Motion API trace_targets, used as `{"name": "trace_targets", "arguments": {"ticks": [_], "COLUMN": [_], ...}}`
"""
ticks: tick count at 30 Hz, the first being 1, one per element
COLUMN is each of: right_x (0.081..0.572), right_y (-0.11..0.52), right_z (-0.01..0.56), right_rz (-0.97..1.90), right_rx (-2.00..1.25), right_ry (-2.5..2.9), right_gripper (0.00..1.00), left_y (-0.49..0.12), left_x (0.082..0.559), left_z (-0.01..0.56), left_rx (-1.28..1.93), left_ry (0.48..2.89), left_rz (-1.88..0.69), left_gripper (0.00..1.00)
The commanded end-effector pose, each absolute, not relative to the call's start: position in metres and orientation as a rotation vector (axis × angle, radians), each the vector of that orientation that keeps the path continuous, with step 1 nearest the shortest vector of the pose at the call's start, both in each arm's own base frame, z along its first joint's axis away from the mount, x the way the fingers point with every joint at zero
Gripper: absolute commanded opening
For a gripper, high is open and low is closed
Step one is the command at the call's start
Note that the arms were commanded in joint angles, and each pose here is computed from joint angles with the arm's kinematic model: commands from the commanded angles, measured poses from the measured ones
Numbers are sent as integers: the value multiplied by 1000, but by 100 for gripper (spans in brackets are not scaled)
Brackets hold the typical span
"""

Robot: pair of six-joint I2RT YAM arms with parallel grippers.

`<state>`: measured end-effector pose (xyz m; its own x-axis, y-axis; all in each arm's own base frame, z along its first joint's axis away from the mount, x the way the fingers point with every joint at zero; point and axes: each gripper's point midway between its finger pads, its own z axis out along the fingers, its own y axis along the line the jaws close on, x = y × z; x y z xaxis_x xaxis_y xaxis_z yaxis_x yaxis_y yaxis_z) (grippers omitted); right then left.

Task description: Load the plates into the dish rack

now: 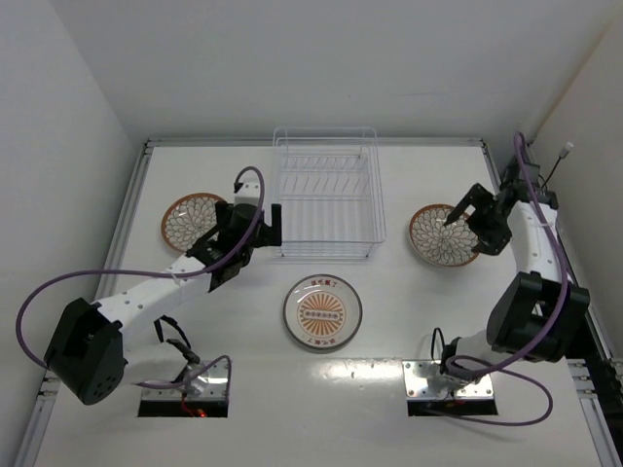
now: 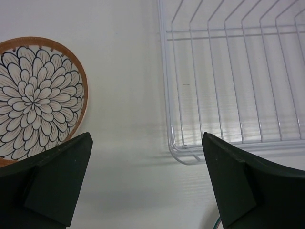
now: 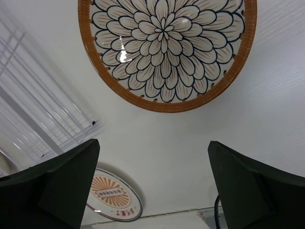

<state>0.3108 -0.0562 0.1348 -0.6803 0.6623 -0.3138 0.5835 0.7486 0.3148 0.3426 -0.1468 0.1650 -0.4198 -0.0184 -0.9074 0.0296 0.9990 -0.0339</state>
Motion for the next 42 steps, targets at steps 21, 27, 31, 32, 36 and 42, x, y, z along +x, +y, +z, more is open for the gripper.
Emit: {"name": "trace_targets", "arguments": {"ticks": [21, 27, 31, 32, 36, 42], "right_x": [286, 297, 300, 299, 314, 331], "right_y": [-79, -93, -94, -91, -99, -103], "right_z": [43, 26, 12, 7, 8, 6], "right_rz": [688, 731, 755, 783, 776, 828], "right_rx": [1360, 1451, 1528, 1554, 1576, 1573], "right_ry": [2235, 2131, 2116, 2122, 2122, 2140], "right_gripper": [60, 47, 43, 41, 45, 47], "left_y": [-124, -124, -126, -126, -125, -120], "left_x": [285, 289, 292, 292, 293, 292], "left_z": [186, 168, 160, 160, 158, 158], "left_rx": [78, 89, 101, 101, 98, 91], "left_ry": [2078, 2112, 2138, 2138, 2142, 2142], "left_rz": [-36, 2, 22, 22, 38, 64], "left_gripper": [100, 100, 100, 100, 100, 100]}}
